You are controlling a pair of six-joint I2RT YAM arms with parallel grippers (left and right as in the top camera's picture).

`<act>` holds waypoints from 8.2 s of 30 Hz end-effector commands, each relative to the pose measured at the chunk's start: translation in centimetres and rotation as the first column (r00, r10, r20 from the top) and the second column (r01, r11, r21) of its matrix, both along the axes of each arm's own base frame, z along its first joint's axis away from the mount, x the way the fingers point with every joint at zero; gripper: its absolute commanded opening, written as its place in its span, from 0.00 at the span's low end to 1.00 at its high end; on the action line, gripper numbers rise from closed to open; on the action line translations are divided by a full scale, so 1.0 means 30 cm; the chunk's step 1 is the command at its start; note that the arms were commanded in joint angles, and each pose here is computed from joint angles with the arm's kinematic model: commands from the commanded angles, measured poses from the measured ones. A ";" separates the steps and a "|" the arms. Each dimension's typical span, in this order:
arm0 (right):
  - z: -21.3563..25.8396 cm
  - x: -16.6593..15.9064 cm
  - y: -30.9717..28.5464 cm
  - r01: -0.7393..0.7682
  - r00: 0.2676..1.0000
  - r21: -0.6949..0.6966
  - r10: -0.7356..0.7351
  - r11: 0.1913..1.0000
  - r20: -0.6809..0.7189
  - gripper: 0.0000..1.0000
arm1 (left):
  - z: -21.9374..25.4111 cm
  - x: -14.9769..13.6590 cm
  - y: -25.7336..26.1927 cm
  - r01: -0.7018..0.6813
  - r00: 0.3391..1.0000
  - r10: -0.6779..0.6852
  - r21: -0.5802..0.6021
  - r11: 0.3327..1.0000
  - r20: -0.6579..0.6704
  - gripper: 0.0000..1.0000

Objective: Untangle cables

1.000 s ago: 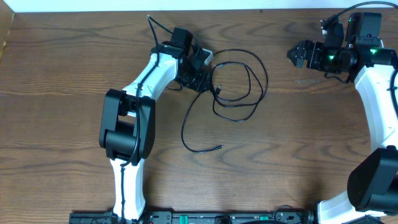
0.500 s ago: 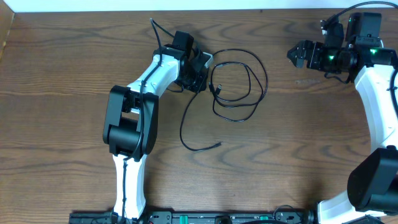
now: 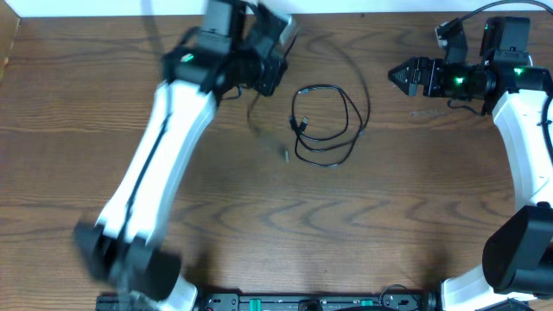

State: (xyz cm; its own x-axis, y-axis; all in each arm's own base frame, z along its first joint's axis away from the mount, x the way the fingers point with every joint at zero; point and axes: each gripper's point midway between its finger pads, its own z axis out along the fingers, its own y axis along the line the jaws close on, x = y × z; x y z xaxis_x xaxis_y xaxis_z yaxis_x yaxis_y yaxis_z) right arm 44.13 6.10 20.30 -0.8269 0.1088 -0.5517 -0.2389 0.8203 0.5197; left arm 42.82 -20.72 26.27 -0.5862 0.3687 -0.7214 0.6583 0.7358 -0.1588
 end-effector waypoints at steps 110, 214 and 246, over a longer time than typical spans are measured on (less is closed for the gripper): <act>0.075 0.084 -0.615 0.624 0.781 0.026 -0.622 0.781 -0.056 0.99 | -0.148 -0.016 -0.087 0.044 0.993 -0.039 0.044 0.998 -0.115 0.80; -0.058 -0.013 -0.171 0.306 0.918 -0.169 -0.337 0.937 -0.207 0.99 | -0.921 0.267 -0.184 -0.102 0.990 0.130 0.383 0.918 -0.047 0.07; 0.214 -0.130 0.296 -0.559 0.801 0.129 0.493 0.819 0.340 0.91 | 0.506 -0.176 -0.073 0.012 0.954 0.062 -0.244 0.970 0.293 0.07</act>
